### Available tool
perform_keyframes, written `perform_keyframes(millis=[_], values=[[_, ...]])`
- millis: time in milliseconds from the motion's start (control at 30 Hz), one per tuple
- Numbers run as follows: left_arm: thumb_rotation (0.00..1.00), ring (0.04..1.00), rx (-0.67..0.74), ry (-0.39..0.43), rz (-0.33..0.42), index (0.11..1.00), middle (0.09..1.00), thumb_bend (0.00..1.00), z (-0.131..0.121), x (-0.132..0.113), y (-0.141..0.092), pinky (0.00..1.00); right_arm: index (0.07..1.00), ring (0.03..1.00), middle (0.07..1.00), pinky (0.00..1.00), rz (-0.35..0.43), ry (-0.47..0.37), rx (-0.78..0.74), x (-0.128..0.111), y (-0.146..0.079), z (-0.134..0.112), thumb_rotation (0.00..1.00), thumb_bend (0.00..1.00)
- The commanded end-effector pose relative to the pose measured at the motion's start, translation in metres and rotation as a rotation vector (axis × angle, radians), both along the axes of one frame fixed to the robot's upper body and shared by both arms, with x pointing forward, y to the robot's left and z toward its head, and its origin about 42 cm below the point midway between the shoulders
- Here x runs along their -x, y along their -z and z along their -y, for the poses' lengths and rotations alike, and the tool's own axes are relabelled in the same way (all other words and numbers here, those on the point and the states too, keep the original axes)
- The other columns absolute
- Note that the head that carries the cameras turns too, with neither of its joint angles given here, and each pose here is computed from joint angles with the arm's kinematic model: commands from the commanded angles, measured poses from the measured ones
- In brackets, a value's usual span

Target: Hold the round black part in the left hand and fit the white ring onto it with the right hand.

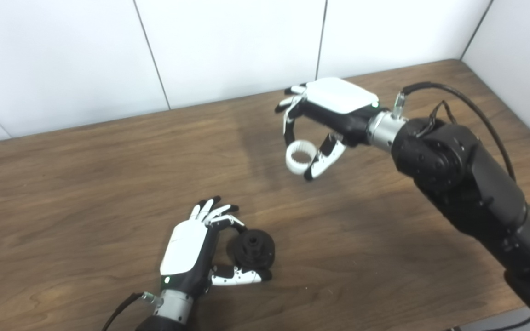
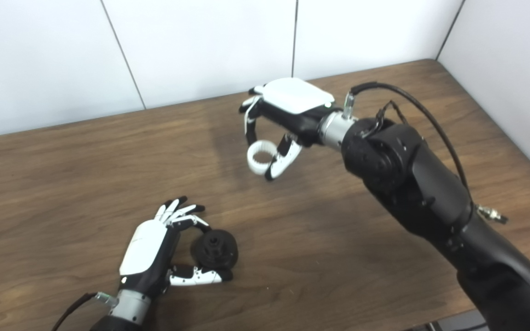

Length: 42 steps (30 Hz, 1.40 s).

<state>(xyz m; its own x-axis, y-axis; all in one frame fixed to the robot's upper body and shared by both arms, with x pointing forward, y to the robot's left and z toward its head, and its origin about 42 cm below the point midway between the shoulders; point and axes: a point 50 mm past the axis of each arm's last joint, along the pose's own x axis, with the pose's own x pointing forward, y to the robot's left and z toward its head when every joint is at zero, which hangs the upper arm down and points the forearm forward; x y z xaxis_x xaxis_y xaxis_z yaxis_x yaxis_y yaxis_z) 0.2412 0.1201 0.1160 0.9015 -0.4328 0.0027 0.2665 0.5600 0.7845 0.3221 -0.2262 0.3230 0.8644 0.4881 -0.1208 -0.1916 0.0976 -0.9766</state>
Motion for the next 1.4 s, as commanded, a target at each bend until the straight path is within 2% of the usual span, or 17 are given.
perform_keyframes(millis=[0,333,833,1367], values=[[0.06,0.959,-0.048,0.041,-0.083,0.483,0.830,0.52,0.007,0.010,0.012,1.00,0.484,0.960,0.860,1.00,0.073,-0.047,0.009,0.008,-0.016,-0.009,0.14,0.52],[0.06,0.961,-0.051,0.037,-0.081,0.483,0.830,0.52,0.013,0.009,0.011,1.00,0.483,0.968,0.864,1.00,0.042,-0.190,0.016,0.027,-0.008,-0.033,0.14,0.53],[0.06,0.951,-0.047,0.034,-0.071,0.483,0.821,0.52,0.012,0.008,0.006,1.00,0.484,0.976,0.875,1.00,-0.042,-0.227,-0.011,0.039,0.014,-0.049,0.14,0.53],[0.06,0.953,-0.039,0.036,-0.071,0.483,0.825,0.52,0.016,0.009,0.005,1.00,0.484,0.995,0.881,1.00,-0.068,-0.258,-0.013,0.041,0.030,-0.058,0.14,0.52]])
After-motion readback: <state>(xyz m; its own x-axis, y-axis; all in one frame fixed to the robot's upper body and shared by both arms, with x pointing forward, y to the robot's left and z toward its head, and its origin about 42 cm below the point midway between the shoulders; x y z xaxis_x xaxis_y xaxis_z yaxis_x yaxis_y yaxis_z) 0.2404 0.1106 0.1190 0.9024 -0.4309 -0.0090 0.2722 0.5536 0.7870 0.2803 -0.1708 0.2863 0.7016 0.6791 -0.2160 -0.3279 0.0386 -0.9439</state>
